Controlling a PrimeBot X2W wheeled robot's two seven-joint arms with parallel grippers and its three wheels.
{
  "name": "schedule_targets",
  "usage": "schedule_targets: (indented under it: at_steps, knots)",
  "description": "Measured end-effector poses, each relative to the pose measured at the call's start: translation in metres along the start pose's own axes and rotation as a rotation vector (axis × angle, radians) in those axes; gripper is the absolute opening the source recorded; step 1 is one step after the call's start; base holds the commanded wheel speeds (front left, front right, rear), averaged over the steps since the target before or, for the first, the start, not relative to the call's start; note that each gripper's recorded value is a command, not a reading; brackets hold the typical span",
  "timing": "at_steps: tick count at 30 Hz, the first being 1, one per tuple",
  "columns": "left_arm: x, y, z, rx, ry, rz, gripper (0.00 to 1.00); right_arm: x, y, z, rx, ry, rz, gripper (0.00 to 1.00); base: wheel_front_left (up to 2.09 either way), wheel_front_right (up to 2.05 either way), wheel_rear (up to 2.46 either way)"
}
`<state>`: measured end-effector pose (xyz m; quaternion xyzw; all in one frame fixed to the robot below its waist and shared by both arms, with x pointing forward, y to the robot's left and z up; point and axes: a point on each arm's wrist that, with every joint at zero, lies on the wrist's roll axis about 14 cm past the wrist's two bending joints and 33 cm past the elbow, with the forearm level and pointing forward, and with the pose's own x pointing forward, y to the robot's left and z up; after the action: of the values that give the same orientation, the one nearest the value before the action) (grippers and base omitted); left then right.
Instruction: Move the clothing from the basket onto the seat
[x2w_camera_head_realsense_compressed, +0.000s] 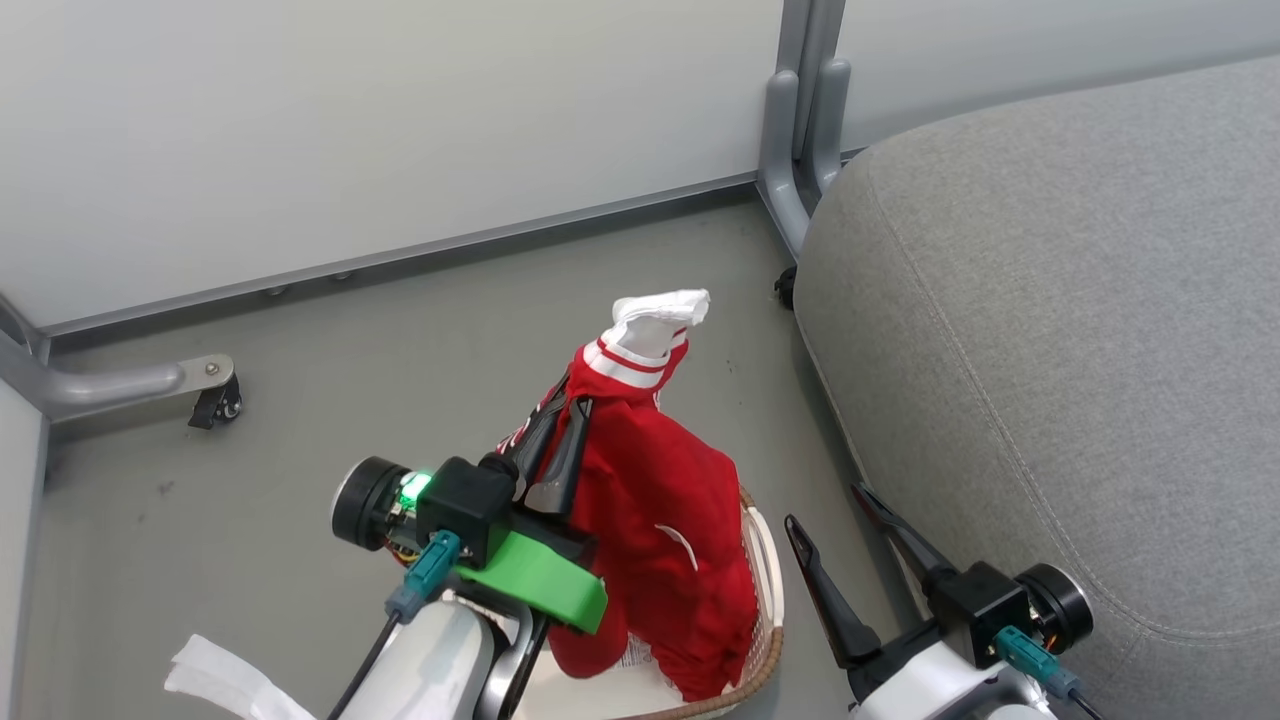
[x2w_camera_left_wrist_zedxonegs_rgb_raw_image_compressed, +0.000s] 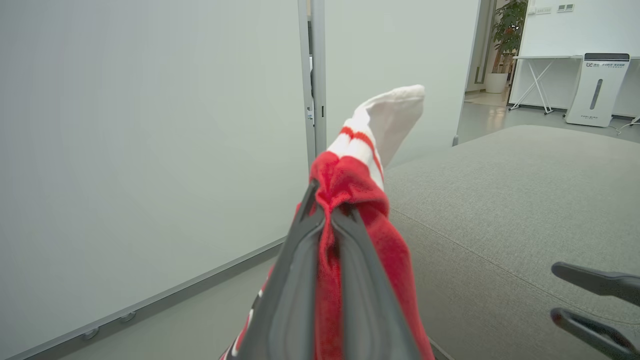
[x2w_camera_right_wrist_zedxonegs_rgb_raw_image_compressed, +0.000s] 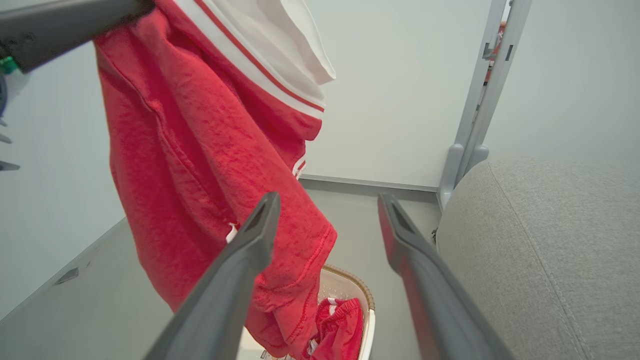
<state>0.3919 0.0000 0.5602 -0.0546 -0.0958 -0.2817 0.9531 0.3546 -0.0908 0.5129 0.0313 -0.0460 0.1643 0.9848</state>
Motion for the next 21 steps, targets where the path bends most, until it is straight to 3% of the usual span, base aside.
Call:
schedule_targets:
  at_steps: [12,21]
  knots:
    - [-0.004,-0.019,0.01,-0.007,-0.026,-0.063,0.0,-0.003,0.012,0.008,0.001,-0.025,0.031,1.0,0.0,0.0,0.0]
    - [0.0,-0.043,0.005,-0.052,-0.012,-0.144,0.0,0.02,0.033,0.034,0.019,-0.105,0.116,1.0,0.0,0.0,0.0]
